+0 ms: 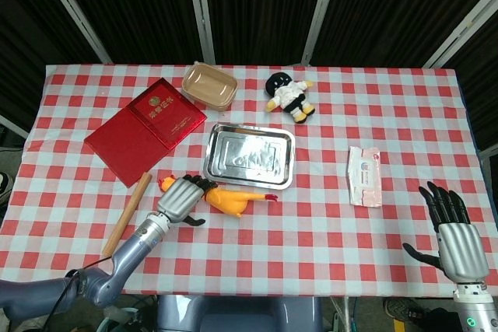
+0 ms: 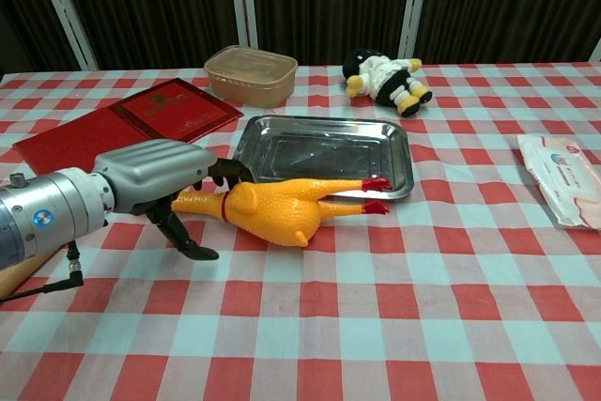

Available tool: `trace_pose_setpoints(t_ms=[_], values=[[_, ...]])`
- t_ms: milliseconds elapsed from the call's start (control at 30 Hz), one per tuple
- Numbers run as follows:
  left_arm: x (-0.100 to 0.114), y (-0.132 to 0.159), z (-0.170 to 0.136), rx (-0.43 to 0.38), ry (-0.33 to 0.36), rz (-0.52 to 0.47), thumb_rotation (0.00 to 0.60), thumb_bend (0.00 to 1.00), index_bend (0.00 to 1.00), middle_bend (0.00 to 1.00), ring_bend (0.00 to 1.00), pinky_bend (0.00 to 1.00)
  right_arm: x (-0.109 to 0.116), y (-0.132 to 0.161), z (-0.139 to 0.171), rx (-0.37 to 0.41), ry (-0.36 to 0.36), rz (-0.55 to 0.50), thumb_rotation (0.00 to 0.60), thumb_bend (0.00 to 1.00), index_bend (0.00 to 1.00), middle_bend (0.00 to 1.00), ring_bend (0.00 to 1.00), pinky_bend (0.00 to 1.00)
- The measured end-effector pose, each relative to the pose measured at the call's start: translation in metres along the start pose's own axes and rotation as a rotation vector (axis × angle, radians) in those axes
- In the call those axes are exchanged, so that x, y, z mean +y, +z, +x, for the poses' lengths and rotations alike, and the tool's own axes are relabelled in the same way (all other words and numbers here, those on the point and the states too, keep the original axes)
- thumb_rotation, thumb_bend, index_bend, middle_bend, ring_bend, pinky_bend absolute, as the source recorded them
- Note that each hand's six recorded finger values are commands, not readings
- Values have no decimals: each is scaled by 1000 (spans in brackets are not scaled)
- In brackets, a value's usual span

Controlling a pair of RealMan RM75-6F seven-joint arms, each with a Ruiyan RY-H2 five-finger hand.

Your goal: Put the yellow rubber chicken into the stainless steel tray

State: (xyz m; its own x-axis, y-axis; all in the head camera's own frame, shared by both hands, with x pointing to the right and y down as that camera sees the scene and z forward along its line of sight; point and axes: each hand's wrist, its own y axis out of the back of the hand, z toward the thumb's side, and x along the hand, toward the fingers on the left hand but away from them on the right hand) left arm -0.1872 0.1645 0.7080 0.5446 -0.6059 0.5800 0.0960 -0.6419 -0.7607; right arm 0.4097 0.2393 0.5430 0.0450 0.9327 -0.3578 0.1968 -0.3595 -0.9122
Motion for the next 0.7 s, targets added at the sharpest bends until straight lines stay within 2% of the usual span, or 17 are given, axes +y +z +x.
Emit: trace_pose_setpoints(t_ms=[267, 400, 500, 700], values=[[-4, 1, 0, 3, -10, 8, 600, 150, 216, 283, 240, 337, 0, -2, 2, -11, -2, 1, 600, 134, 0, 0, 0, 0], [-6, 0, 5, 16, -9, 27, 600, 204, 263, 337, 295, 399, 2, -4, 3, -16, -5, 3, 600, 134, 0, 0, 0, 0], [-4, 1, 8, 25, 10, 24, 600, 230, 295, 374, 330, 433, 1, -4, 4, -20, -2, 3, 600, 134, 0, 0, 0, 0], [-3, 1, 14, 40, 47, 44, 600, 232, 309, 388, 340, 435, 3, -5, 5, -24, -8, 3, 600, 134, 0, 0, 0, 0]])
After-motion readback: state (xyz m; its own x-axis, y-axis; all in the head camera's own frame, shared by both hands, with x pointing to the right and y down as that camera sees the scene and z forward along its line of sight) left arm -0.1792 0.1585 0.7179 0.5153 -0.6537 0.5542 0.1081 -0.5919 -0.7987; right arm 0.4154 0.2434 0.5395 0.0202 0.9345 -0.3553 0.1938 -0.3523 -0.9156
